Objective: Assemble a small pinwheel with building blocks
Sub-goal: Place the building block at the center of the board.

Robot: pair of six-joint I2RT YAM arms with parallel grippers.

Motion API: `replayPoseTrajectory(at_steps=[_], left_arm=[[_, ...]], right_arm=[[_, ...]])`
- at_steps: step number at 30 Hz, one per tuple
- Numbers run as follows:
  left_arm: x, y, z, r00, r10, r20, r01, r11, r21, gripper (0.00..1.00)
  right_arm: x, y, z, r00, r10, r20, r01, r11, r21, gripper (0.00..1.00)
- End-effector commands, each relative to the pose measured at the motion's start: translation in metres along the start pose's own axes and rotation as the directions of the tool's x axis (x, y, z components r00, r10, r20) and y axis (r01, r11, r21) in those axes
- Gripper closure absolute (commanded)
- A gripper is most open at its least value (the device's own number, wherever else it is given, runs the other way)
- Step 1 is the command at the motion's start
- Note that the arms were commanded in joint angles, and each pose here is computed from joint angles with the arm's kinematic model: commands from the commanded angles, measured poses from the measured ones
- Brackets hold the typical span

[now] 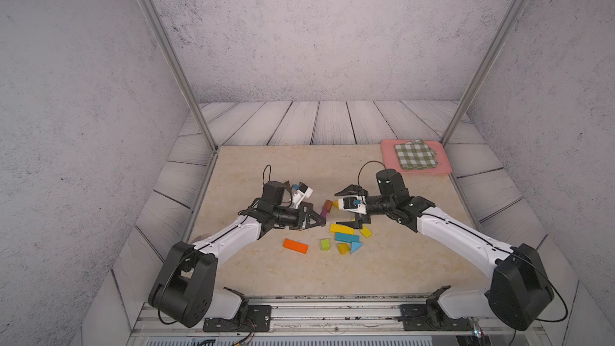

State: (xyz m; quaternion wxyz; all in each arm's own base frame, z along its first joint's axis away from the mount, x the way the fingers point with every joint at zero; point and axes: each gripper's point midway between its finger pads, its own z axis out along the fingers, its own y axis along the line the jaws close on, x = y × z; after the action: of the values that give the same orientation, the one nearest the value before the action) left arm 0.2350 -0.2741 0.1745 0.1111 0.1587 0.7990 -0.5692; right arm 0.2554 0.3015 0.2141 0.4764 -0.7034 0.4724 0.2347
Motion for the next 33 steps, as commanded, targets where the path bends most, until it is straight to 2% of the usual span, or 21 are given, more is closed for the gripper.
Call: replayPoseTrajectory(at_steps=[1, 9, 14, 27, 33], left_arm=[[-0.001, -0.022, 0.002, 0.996, 0.082, -0.023, -0.08, 0.994, 0.075, 1.0], [0.008, -0.021, 0.016, 0.995, 0.043, -0.09, -0.034, 0.994, 0.107, 1.0], [0.007, -0.02, 0.019, 0.994, 0.021, -0.108, -0.008, 0.993, 0.115, 1.0], [0.014, -0.019, 0.028, 0.986, -0.013, -0.164, 0.035, 0.99, 0.136, 1.0], [0.017, -0.015, 0.032, 0.982, -0.04, -0.185, 0.064, 0.99, 0.129, 1.0]], right_arm=[[0.005, 0.02, 0.006, 0.992, -0.123, 0.033, 0.126, 0.984, -0.128, 0.18], [0.003, 0.012, 0.011, 0.966, -0.243, 0.082, 0.253, 0.958, -0.138, 0.44], [0.009, 0.019, 0.015, 0.961, -0.264, 0.082, 0.274, 0.948, -0.162, 0.59], [0.024, 0.033, 0.026, 0.967, -0.241, 0.088, 0.256, 0.931, -0.262, 0.66], [0.021, 0.04, 0.027, 0.962, -0.25, 0.108, 0.271, 0.92, -0.282, 0.83]])
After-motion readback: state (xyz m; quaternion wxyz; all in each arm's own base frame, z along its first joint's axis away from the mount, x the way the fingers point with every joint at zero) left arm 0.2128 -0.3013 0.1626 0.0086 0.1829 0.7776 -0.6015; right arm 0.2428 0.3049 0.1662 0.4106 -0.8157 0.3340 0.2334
